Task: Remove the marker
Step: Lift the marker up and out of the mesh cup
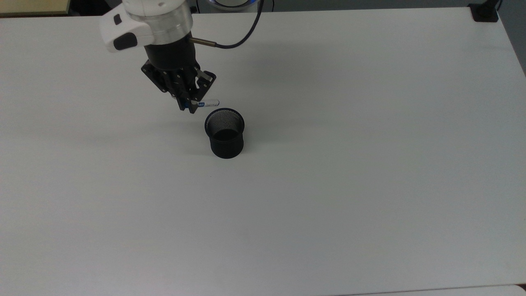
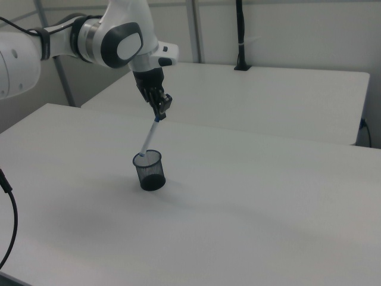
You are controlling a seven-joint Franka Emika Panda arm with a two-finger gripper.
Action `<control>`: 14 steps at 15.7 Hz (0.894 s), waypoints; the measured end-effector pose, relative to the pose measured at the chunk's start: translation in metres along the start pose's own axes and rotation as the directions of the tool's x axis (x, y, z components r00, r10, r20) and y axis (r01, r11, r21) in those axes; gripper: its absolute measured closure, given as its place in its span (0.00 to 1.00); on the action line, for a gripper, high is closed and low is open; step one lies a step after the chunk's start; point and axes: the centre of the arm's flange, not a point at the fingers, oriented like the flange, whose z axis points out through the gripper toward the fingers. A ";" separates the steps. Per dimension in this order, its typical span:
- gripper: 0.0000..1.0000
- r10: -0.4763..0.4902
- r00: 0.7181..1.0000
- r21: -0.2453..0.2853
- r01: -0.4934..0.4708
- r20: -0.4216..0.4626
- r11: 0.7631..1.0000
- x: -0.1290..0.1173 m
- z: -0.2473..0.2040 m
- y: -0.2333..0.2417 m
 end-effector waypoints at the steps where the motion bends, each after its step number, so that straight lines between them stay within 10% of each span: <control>1: 0.83 -0.003 1.000 -0.005 0.003 0.030 1.000 -0.002 0.000 0.003; 14: 0.83 -0.358 0.837 0.043 0.374 0.413 0.926 -0.084 0.061 -0.070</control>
